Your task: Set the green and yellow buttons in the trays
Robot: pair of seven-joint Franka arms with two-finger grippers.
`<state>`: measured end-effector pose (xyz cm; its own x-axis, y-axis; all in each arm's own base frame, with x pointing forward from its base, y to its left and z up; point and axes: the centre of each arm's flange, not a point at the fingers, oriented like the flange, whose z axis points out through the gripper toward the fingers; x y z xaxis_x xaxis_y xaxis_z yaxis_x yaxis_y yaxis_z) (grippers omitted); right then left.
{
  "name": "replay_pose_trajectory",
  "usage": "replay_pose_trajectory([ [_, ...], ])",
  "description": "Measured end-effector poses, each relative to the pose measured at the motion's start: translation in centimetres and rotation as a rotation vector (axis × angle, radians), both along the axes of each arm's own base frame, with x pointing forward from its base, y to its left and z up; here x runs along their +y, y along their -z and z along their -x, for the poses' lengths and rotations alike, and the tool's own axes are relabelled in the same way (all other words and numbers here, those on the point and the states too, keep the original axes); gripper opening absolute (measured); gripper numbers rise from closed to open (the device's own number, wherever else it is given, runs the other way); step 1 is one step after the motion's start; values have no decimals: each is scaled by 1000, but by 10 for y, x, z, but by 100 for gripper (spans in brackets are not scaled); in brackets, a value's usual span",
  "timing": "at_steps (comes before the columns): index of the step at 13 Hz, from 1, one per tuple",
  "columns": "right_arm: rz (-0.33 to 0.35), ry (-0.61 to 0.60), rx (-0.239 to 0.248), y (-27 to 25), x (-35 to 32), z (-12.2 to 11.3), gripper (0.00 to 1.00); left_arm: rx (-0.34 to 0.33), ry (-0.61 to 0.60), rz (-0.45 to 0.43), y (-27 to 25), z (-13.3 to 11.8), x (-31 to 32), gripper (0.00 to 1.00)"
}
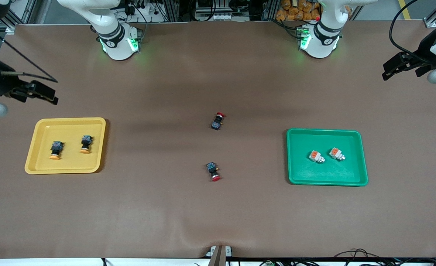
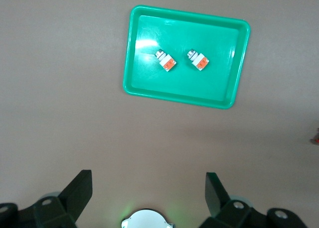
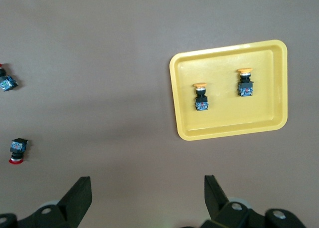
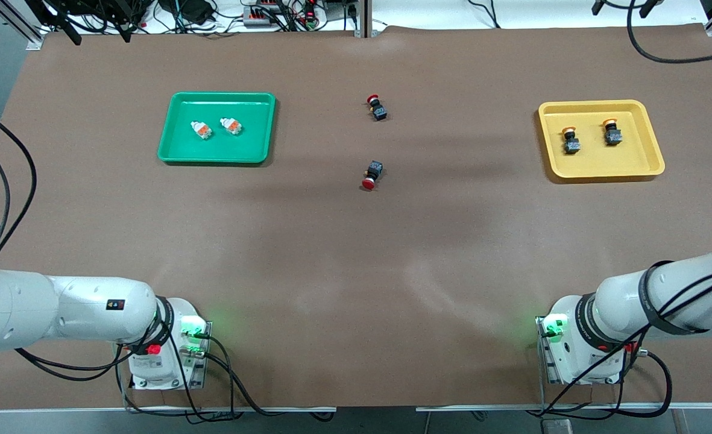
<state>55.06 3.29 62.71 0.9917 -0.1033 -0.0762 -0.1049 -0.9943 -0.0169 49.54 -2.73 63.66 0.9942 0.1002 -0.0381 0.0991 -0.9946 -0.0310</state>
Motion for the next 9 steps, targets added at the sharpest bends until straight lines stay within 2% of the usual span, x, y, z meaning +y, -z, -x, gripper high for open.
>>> replay_pose_trajectory([
  [3, 1, -21, -14, -3, 2, 12, 100, -1, 1, 0, -1, 1, -1, 100],
  [9, 0, -32, -18, -3, -2, 11, 100, -12, 6, -1, -10, 8, -3, 100],
])
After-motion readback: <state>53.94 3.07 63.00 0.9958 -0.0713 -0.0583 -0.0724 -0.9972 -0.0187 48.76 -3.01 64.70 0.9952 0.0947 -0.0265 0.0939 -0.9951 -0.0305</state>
